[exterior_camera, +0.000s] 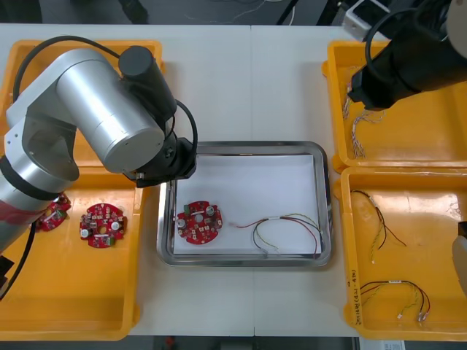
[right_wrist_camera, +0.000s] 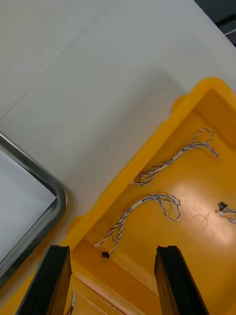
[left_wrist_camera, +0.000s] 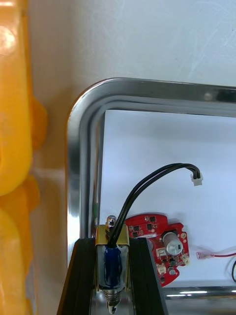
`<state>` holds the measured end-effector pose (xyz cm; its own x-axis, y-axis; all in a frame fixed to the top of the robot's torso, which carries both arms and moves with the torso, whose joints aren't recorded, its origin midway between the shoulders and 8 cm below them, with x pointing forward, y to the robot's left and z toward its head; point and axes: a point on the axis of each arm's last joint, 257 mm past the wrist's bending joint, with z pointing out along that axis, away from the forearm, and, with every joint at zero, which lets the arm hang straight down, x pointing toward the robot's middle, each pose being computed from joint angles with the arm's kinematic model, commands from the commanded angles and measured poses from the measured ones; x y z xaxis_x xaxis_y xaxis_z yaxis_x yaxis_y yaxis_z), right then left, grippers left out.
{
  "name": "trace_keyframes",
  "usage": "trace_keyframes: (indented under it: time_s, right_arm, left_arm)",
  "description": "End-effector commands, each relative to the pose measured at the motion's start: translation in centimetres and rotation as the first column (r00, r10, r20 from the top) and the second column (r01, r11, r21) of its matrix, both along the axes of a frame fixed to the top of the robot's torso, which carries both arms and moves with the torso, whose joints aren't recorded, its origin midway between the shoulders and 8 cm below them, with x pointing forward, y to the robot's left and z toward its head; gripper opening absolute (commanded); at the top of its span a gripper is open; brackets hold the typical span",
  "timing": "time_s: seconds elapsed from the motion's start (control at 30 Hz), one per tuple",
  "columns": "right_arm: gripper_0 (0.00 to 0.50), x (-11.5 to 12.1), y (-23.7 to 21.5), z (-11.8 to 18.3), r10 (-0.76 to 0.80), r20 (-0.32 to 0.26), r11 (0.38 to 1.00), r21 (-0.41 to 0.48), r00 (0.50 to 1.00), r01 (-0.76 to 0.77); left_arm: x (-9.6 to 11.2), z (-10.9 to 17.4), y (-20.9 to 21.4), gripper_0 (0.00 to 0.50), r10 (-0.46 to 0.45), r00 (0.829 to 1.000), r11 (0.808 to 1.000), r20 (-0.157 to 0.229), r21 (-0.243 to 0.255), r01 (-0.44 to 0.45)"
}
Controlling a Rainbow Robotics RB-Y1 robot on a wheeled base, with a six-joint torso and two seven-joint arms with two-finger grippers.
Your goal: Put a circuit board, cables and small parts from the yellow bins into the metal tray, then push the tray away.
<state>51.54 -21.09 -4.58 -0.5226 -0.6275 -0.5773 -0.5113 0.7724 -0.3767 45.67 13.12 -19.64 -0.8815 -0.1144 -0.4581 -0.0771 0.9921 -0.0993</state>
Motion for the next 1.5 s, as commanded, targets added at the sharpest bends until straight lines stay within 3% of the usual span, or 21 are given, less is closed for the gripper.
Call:
trace_keyframes:
  time_s: [0.03, 0.4, 0.8, 0.97, 1.1, 1.13, 1.17, 1.2, 1.23, 1.3, 1.37, 1.5]
  right_arm:
    - [0.5, 1.6, -3.8, 4.8, -0.124, 0.064, 0.989, 0.083, 0.99, 0.119]
    - [0.5, 2.9, -9.7, 6.2, -0.312, 0.06, 0.945, 0.129, 0.948, 0.302]
    - [0.5, 3.8, -14.1, 4.1, -0.462, -0.073, 0.862, 0.196, 0.884, 0.467]
    - [0.5, 4.2, -14.4, 3.0, -0.542, -0.162, 0.783, 0.258, 0.825, 0.565]
    - [0.5, 4.4, -14.5, 2.7, -0.582, -0.202, 0.735, 0.284, 0.788, 0.616]
    - [0.5, 4.5, -14.4, 2.7, -0.591, -0.216, 0.721, 0.29, 0.777, 0.629]
    - [0.5, 4.6, -14.4, 2.4, -0.601, -0.235, 0.704, 0.295, 0.763, 0.646]
    - [0.5, 4.7, -14.3, 2.4, -0.604, -0.244, 0.698, 0.297, 0.759, 0.651]
    - [0.5, 4.8, -14.3, 2.2, -0.612, -0.263, 0.683, 0.3, 0.746, 0.666]
    - [0.5, 4.9, -14.3, 1.5, -0.627, -0.302, 0.654, 0.297, 0.718, 0.696]
    - [0.5, 4.9, -14.3, 0.9, -0.637, -0.33, 0.632, 0.293, 0.696, 0.717]
    - [0.5, 6.2, -14.7, 0.6, -0.66, -0.332, 0.597, 0.312, 0.674, 0.739]
  left_arm:
    - [2.1, 1.0, -3.1, 0.0, 0.02, 0.999, 0.999, 0.05, -0.037, -0.018]
    - [3.9, -2.0, -4.1, 0.0, 0.041, 0.998, 0.999, 0.054, -0.031, -0.039]
    - [3.8, -3.9, -4.6, 0.0, 0.044, 0.998, 0.999, 0.049, -0.027, -0.043]
    - [4.0, -4.2, -4.5, 0.0, 0.053, 0.997, 0.998, 0.05, -0.029, -0.051]
    - [4.0, -4.3, -4.5, 0.003, 0.055, 0.997, 0.998, 0.05, -0.028, -0.054]
    - [4.0, -4.3, -4.5, 0.036, 0.056, 0.997, 0.998, 0.05, -0.029, -0.055]
    - [3.9, -4.4, -4.5, 0.111, 0.058, 0.997, 0.998, 0.05, -0.028, -0.056]
    - [4.0, -4.3, -4.5, 0.155, 0.059, 0.997, 0.998, 0.05, -0.029, -0.057]
    - [4.0, -4.3, -4.6, 0.299, 0.059, 0.997, 0.998, 0.05, -0.031, -0.057]
    - [4.0, -4.4, -4.5, 0.5, 0.065, 0.997, 0.997, 0.052, -0.032, -0.064]
    - [4.1, -4.3, -4.6, 0.5, 0.067, 0.996, 0.997, 0.057, -0.036, -0.065]
    - [4.3, -4.2, -4.7, 0.5, 0.069, 0.995, 0.997, 0.065, -0.042, -0.067]
